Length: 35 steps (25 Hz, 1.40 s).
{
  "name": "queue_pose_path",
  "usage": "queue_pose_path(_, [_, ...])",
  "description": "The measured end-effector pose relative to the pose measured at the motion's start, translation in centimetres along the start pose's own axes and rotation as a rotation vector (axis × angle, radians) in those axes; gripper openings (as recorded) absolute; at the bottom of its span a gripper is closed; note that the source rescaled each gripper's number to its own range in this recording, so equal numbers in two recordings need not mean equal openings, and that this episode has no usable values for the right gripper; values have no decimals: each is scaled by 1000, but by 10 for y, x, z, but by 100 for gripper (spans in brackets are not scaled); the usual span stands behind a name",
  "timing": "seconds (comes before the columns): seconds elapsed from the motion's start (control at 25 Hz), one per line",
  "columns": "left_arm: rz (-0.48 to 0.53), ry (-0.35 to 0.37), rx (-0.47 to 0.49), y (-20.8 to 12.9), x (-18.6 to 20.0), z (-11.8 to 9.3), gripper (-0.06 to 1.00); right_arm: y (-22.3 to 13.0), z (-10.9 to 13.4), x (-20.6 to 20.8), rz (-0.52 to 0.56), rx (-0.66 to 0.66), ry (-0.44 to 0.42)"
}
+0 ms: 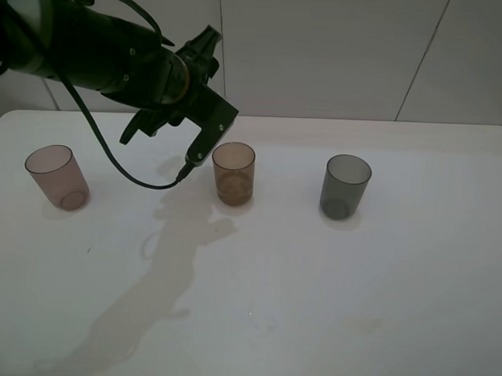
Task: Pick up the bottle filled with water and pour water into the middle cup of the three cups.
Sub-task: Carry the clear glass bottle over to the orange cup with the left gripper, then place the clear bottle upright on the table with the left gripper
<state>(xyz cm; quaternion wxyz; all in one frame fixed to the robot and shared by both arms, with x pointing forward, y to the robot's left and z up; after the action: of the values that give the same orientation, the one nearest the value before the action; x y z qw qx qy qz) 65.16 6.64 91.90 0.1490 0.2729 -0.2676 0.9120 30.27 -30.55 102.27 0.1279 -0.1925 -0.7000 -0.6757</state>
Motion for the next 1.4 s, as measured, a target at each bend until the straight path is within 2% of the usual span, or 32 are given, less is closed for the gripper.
queue_pose_path(0.24, [7,29,-70,-1,0,5,2,0,0,0,0,0,0])
queue_pose_path(0.64, [9,38,-109,-1,0,7,2,0,0,0,0,0,0])
queue_pose_path(1.28, [-42,51,-113,8,0,8,2,0,0,0,0,0,0])
queue_pose_path(1.4, [-47,42,-68,8,0,7,2,0,0,0,0,0,0])
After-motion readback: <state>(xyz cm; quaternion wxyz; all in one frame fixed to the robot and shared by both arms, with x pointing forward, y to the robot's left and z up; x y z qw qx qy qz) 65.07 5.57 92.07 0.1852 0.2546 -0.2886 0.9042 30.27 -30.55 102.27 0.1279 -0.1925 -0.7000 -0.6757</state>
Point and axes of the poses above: a point on each arm's last joint axis where the gripper is mounted, x pointing back along that axis away from the gripper, z along the wrist's bending axis when the last joint is at zero, y = z × x, the point moved 8 cm from there along -x, pointing out along that axis toward the gripper, and after that the axes turned 2 degrees about x, right-handed, at the moved point
